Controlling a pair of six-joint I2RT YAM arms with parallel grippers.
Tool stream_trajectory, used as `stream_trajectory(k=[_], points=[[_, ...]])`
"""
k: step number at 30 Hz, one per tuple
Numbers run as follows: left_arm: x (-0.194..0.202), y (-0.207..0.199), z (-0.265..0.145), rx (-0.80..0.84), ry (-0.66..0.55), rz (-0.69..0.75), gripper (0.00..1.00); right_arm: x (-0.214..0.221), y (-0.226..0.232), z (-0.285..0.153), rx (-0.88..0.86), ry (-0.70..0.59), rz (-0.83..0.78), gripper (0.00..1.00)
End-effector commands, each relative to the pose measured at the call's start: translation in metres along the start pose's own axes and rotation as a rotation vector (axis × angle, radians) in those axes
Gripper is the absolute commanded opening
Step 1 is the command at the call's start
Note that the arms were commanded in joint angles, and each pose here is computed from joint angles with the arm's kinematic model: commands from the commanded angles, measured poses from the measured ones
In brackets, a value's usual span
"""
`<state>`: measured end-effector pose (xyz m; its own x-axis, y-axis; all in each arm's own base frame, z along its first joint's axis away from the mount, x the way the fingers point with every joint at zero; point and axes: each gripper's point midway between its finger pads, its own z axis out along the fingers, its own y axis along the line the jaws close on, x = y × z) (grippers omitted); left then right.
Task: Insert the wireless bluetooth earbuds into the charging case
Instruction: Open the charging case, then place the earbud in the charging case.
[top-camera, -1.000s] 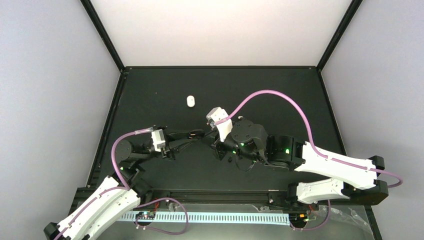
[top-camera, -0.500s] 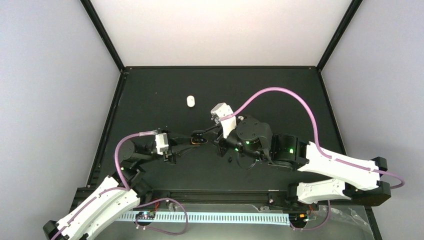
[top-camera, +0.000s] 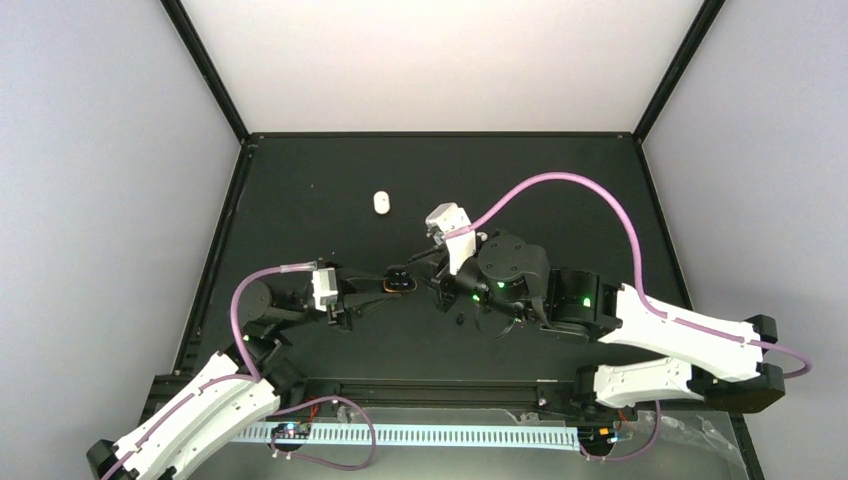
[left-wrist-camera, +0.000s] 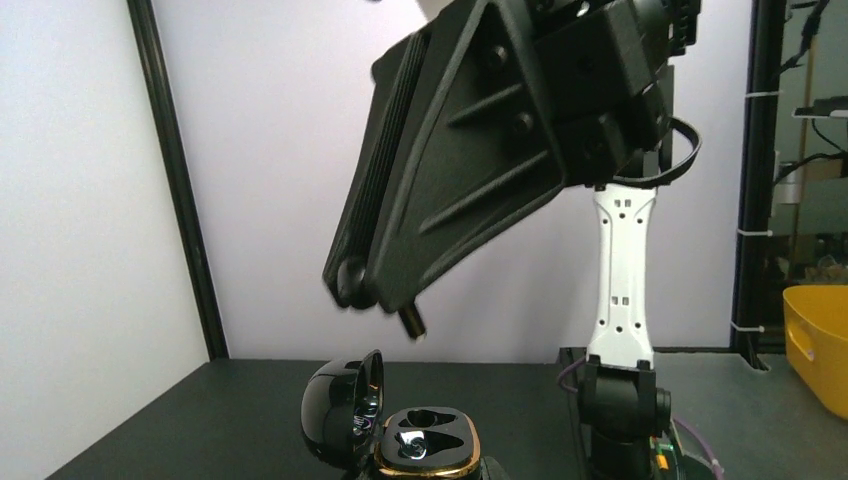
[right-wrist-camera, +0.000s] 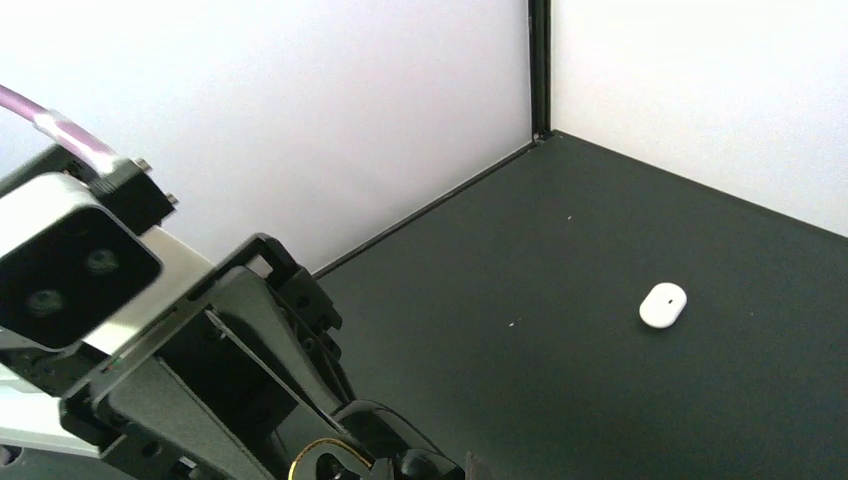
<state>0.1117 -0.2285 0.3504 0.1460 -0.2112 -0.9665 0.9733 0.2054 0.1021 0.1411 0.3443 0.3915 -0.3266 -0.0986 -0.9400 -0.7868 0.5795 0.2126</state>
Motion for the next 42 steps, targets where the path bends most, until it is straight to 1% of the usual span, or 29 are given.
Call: stream_trajectory(k=[1, 6, 9, 16, 20, 25, 31, 42], points=[[-0.006, 0.003, -0.002, -0.032, -0.043, -0.024, 0.02, -0.023, -0.008, -0.018, 0.016, -0.081, 0.036, 0.01], [-0.005, 0.011, -0.003, -0.078, -0.055, -0.048, 0.01, -0.027, -0.011, -0.027, 0.016, -0.112, 0.048, 0.01], [-0.009, 0.015, -0.004, -0.103, -0.081, -0.066, 0.02, -0.033, -0.010, -0.034, -0.007, -0.153, 0.049, 0.01], [-0.039, 0.017, -0.004, -0.100, -0.201, -0.074, 0.02, -0.056, 0.001, -0.062, -0.130, -0.356, 0.041, 0.01], [-0.053, 0.015, -0.005, -0.084, -0.258, -0.057, 0.02, -0.063, 0.005, -0.068, -0.140, -0.421, -0.004, 0.01], [-0.066, 0.014, -0.002, -0.062, -0.299, -0.032, 0.02, -0.077, 0.022, -0.076, -0.161, -0.504, -0.094, 0.01], [-0.076, 0.011, 0.000, -0.032, -0.327, -0.034, 0.02, -0.079, 0.034, -0.064, -0.149, -0.497, -0.168, 0.01], [-0.081, 0.007, -0.003, -0.012, -0.352, -0.044, 0.02, -0.071, 0.032, -0.047, -0.106, -0.470, -0.166, 0.01]])
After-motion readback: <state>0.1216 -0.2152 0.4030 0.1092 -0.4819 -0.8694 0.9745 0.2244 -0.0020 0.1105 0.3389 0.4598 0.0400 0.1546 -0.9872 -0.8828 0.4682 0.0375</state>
